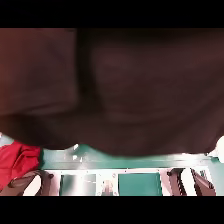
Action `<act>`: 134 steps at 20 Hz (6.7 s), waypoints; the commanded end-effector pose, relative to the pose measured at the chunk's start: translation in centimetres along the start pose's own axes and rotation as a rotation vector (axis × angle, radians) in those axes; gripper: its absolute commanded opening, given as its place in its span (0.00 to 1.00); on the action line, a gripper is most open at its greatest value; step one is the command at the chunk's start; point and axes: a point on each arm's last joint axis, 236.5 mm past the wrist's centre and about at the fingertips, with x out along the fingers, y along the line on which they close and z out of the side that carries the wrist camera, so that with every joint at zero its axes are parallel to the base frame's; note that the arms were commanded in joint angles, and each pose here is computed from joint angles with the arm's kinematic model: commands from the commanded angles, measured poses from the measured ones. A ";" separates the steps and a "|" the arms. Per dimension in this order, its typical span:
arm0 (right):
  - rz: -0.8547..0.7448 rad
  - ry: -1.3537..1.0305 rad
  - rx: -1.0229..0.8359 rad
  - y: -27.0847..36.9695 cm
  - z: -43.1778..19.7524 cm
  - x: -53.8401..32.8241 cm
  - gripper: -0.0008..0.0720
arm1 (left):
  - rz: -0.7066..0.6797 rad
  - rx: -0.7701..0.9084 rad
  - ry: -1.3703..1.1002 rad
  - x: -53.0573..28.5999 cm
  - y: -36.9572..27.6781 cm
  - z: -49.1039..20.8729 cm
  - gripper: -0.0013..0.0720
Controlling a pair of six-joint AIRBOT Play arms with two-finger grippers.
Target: Fold the shirts.
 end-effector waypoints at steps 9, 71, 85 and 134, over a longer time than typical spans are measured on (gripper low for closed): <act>-0.205 0.671 0.460 -18.2 -40.3 17.5 0.03 | -0.125 -0.613 0.496 28.5 8.2 -39.2 0.04; -0.582 0.885 1.023 -11.7 -52.6 -11.0 0.60 | -0.075 -1.265 0.790 6.7 -5.9 -55.7 0.04; -0.491 1.107 0.757 -12.5 -49.8 -12.2 0.03 | -0.182 -0.983 0.938 4.3 -5.3 -48.5 0.04; 0.077 1.499 0.549 -16.0 -50.0 7.0 0.03 | -0.497 -0.650 0.846 28.4 -10.0 -39.2 0.04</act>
